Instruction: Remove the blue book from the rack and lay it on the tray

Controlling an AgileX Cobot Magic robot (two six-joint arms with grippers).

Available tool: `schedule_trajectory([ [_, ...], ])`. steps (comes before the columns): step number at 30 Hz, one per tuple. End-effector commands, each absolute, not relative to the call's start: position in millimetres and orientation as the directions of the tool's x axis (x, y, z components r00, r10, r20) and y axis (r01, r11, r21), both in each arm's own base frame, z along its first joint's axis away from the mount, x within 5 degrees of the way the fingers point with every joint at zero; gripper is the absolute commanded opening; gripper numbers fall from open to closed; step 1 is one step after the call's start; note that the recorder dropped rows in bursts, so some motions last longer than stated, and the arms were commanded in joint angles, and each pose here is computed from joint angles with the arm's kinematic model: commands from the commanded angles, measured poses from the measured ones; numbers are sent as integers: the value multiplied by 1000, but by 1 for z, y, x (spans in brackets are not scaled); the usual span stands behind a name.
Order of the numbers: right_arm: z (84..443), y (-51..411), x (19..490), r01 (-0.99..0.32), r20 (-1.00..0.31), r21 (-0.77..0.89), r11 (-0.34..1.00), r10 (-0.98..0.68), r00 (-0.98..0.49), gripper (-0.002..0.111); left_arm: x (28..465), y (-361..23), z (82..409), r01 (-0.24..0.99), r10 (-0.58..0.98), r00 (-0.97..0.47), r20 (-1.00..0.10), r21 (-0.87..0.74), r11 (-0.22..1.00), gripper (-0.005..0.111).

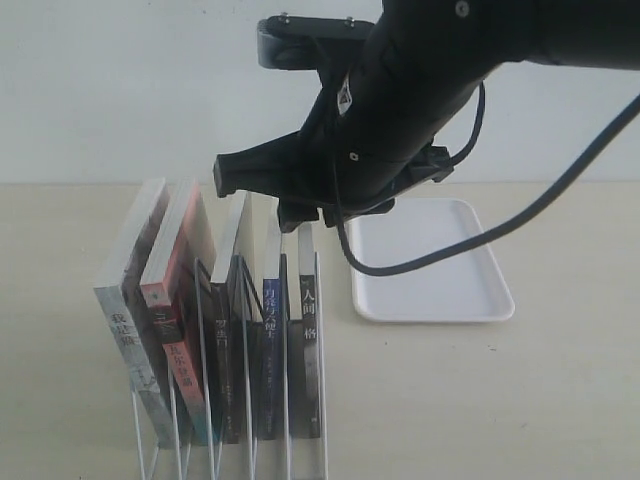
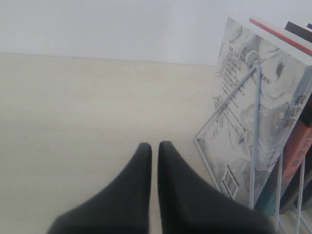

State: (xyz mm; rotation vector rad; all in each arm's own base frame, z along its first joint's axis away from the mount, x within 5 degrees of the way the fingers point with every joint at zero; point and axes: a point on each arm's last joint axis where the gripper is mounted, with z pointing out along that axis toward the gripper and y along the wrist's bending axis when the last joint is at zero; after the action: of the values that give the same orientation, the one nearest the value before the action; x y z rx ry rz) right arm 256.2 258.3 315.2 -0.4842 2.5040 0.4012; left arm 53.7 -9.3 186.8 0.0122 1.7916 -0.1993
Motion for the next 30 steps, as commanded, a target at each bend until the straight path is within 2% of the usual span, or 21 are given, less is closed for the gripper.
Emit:
schedule_trajectory([
  [1,322,255,254,-431,-585,162,888,-265,-767,39,54,-9,186,116,-93,-228,-969,-121,986,4],
  [30,292,264,263,-409,-502,128,903,-297,-812,39,54,-9,186,116,-93,-228,-969,-121,986,4],
])
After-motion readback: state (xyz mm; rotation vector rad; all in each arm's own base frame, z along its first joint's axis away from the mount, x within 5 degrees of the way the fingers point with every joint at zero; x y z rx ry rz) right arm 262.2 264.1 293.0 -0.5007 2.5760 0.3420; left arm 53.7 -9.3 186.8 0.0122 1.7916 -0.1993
